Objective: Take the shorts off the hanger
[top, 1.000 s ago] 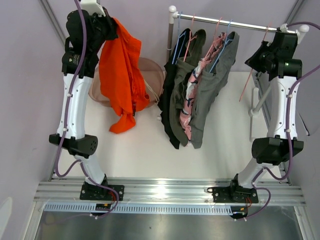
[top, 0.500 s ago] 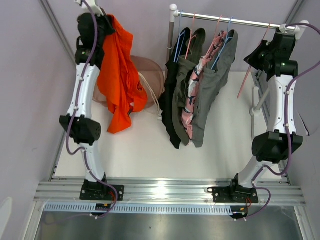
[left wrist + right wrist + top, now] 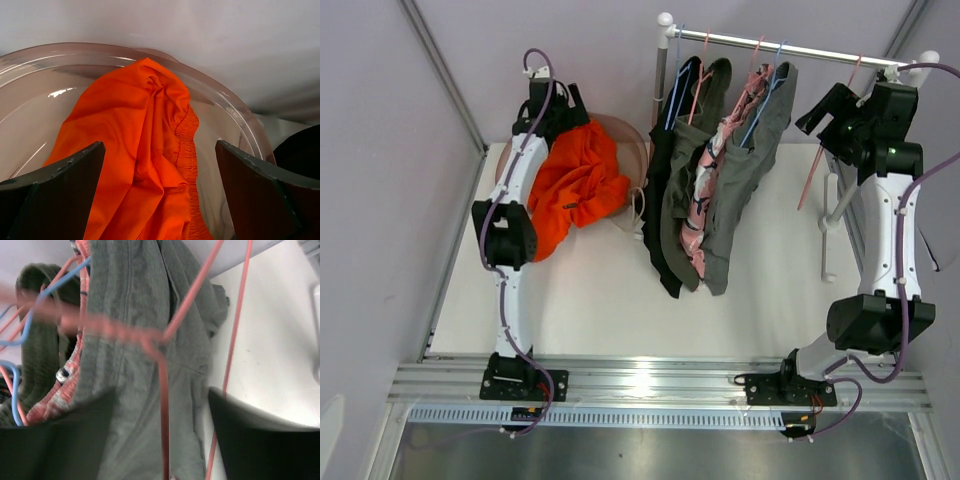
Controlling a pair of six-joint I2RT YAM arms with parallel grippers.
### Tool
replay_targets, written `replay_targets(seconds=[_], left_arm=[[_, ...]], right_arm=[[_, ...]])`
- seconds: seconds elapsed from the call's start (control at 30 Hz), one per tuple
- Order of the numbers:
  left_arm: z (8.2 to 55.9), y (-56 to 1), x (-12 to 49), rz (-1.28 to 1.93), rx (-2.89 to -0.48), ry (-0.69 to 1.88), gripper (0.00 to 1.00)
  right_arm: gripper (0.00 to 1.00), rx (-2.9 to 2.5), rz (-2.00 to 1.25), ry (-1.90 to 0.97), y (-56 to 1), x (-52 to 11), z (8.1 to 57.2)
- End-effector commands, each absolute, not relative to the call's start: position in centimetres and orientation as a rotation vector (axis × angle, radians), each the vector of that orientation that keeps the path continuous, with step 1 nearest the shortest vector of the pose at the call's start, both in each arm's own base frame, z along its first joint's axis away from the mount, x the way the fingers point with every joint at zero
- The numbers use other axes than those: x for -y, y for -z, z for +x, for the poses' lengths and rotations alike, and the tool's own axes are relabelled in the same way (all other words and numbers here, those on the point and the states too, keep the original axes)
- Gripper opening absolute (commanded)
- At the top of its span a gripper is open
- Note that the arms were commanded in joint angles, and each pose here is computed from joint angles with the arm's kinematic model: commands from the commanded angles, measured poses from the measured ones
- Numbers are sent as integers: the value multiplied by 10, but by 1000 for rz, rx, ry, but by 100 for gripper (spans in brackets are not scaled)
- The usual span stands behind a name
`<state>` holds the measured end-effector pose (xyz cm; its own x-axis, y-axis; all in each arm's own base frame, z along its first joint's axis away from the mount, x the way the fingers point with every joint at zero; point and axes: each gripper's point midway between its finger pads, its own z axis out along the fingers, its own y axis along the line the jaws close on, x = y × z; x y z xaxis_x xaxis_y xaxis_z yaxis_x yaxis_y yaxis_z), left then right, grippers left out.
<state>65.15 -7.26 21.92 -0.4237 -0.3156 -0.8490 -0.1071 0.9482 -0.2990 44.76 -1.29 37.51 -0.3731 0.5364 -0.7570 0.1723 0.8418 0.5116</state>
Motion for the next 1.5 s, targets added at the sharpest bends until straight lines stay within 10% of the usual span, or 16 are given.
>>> replay_targets(seconds=[0.0, 0.53, 1.17, 1.47], left_arm=[[637, -297, 72, -314, -1890, 274, 99], [462, -484, 97, -87, -1609, 465, 99], [336, -388, 135, 38, -1680, 557, 99], [333, -377, 147, 76, -1691, 570, 99]], right_arm=[[96, -1906, 516, -389, -397, 16, 425], [99, -1814, 518, -370, -457, -18, 375], [90, -1904, 403, -405, -420, -114, 470], [46, -1899, 435, -362, -408, -110, 483]])
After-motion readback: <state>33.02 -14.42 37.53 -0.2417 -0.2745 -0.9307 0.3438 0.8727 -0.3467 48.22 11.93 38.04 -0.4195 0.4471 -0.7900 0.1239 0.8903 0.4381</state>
